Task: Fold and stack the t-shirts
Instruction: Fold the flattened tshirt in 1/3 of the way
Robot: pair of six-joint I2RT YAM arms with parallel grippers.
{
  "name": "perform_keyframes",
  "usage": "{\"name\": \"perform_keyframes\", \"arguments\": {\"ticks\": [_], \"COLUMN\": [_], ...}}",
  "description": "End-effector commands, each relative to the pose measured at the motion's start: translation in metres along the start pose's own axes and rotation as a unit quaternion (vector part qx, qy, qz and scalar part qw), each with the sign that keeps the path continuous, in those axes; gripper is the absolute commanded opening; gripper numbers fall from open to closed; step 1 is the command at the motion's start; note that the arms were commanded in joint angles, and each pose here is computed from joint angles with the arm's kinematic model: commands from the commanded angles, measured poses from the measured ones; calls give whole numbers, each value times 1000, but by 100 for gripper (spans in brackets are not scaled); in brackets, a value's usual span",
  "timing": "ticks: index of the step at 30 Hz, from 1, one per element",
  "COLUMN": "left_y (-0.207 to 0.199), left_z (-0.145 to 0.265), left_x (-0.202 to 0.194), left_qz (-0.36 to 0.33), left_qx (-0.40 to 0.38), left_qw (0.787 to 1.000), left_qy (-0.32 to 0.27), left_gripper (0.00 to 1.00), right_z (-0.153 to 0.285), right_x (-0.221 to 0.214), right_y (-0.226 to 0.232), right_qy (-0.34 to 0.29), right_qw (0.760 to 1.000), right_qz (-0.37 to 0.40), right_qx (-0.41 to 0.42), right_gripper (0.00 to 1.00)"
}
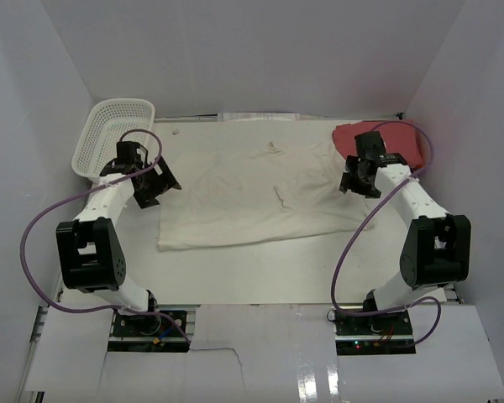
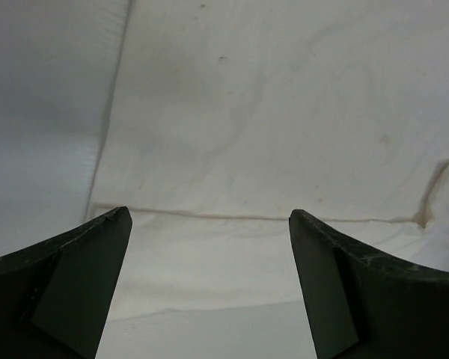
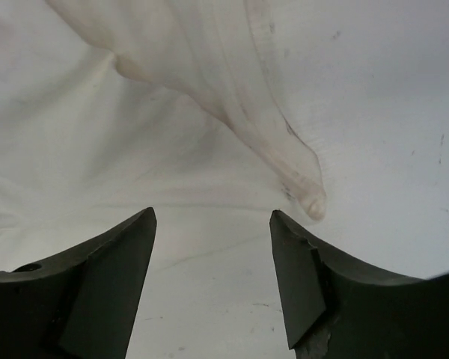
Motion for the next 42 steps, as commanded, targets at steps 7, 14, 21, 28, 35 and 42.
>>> {"name": "perform_keyframes", "arguments": {"ticks": [7,14,21,28,35,42], "left_y": [-61,-77,-88,-84,-88,-94], "left_z": [-19,-68,-80,-73,-29,27], "left_x": [55,73,55,32,10,-38], "left_qz": [-26,-22,-42,-50,-71,-98], "left_qx": [-106,-84,-68,-56,-71,-91], "left_qw": [993,996,997,997,995,991], "left_qy": [-41,3,24,36,21,12], "left_gripper": [98,98,98,98,98,98], "right_z": [-10,-57,-63,-62,-38,-34], "right_x": [89,86,32,-4,-34,-48], "right_y": [53,67,75,71,64,48], "right_qy": [-40,24,66,85,71,76], "right_qw": [996,996,991,989,990,991], "right_qz": [30,44,59,73,87,92], "right_qx": [81,77,98,92,91,60], "right_gripper": [56,8,8,8,8,8]}}
Point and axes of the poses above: each gripper's point midway between its finger pads, its own z axis back along the fingers, its own y axis along the line the jaws close on, x = y × z, the point moved 6 cm from there along z, back along the fingers, and after that the axes turned 3 degrees about -z, right-handed, at the moved point
